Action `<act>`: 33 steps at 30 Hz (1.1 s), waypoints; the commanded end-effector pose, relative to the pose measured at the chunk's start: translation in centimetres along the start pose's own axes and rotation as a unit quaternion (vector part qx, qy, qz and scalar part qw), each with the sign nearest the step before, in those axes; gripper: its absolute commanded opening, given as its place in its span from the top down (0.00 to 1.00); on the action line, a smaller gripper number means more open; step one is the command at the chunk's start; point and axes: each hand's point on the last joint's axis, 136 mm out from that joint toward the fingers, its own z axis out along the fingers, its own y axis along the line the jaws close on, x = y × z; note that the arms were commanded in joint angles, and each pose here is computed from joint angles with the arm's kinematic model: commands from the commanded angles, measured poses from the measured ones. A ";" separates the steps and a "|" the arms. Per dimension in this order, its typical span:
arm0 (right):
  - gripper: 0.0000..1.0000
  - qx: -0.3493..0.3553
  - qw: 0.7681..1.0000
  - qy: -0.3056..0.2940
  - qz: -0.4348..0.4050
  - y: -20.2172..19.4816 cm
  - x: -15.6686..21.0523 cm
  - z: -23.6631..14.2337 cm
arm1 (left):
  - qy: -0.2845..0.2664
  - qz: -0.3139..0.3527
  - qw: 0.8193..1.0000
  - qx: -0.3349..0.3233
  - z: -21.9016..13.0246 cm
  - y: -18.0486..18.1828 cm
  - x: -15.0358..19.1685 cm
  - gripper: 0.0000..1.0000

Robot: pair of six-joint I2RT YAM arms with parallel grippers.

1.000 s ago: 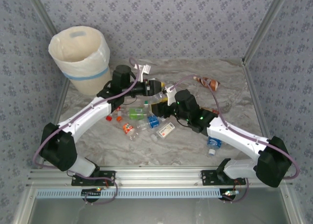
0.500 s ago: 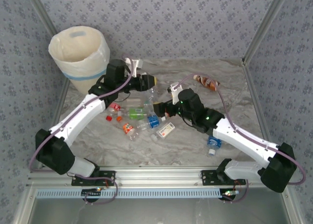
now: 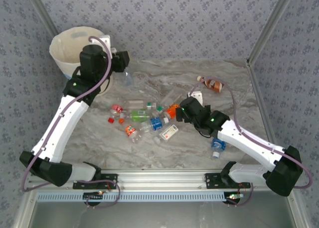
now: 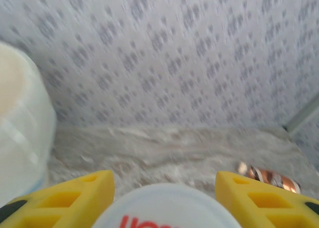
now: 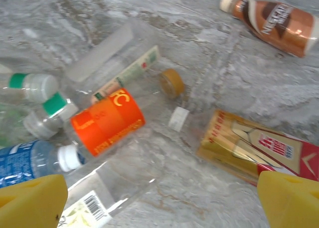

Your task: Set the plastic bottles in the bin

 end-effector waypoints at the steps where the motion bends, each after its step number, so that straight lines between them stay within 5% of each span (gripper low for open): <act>1: 0.00 0.059 0.998 -0.010 0.026 -2.2 -0.4 -0.3 | -0.075 0.034 0.993 -0.087 -2.5 2.3 -6.0 1.00; 7: 0.00 0.069 0.997 -0.015 0.039 -2.4 -0.8 -0.2 | -0.145 0.047 0.962 -0.227 -3.8 7.6 -13.5 1.00; 15: 0.00 0.060 0.997 -0.022 0.052 -2.0 -1.2 -0.4 | -0.127 0.015 0.927 -0.353 -0.3 17.2 -15.8 1.00; 20: 0.00 0.066 0.996 -0.023 0.059 -2.3 -1.0 -0.4 | -0.070 -0.037 0.932 -0.355 4.7 22.7 -12.6 1.00; 27: 0.00 0.069 0.995 -0.029 0.065 -2.8 -1.1 -1.0 | 0.049 -0.155 0.936 -0.313 10.5 28.1 -3.8 0.99; 33: 0.00 0.062 0.996 -0.021 0.064 -2.6 -0.7 -0.9 | 0.115 -0.195 0.939 -0.258 13.7 28.0 0.6 0.65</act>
